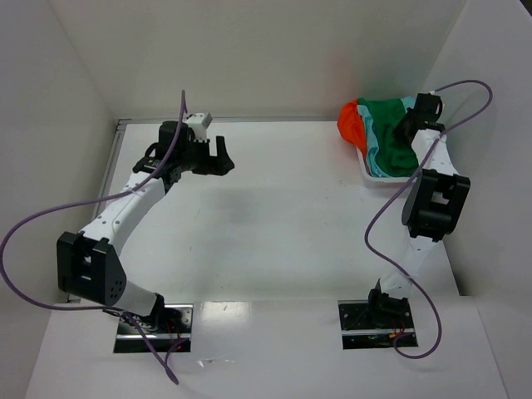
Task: Fold and stack the t-shirts
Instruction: Grab crumpled tshirt from bin with the right arm, then flatten out the tshirt
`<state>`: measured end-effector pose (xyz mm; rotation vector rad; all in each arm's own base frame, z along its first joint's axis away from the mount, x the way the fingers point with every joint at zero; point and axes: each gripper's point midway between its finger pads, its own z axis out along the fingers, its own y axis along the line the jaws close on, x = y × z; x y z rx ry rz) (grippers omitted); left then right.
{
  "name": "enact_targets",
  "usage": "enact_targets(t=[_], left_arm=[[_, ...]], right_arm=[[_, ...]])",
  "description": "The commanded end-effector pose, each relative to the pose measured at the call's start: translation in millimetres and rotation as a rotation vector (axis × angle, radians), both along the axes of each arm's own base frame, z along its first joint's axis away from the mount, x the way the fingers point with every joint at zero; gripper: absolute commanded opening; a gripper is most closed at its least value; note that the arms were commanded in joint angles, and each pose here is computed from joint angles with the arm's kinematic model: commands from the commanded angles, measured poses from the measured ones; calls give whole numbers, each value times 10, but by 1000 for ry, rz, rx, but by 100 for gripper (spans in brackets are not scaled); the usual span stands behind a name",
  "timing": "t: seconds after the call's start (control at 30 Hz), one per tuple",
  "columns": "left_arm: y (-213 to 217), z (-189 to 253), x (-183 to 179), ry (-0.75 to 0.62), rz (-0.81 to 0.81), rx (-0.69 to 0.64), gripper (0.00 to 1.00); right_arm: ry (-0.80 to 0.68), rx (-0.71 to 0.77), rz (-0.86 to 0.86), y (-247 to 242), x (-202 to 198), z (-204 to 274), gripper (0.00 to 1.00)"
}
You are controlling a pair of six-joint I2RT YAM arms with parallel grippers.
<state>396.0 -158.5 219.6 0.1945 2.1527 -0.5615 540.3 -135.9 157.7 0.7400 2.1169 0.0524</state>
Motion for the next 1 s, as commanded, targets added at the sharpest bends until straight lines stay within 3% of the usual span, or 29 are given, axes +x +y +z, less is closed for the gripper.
enact_targets(t=[0.0,0.1,0.23,0.4,0.43,0.6,0.7,0.83,0.97], left_arm=[[-161,206,105,-51,-58,-66,100],[-270,286,109,-60,-116,-101,100],[-472,588,157,-98,-210,-183,100],[-808,1073,165,-171,-390,-353,100],[-841,1317,201,-198,-396,-384,100],[-1173,1747,203,-281,-540,-433,100],[-1434,2026,58,-441,-664,-405,100],[-1800,2118,41,-593,-704,-305,100],[-2071,2015,-11,-603,-805,-341,100]], right_arm=[[-111,-32,-3,-66,132,477,6],[-170,-48,7,17,58,873,0],[-289,-66,50,240,-86,1563,0],[-500,-38,243,951,-421,2431,0],[-590,-24,306,1113,-648,2769,0],[-721,176,513,1691,-1116,3265,0],[-753,265,635,1977,-1435,3464,0],[-820,332,768,2246,-1837,3749,0],[-813,381,838,2368,-2044,3781,0]])
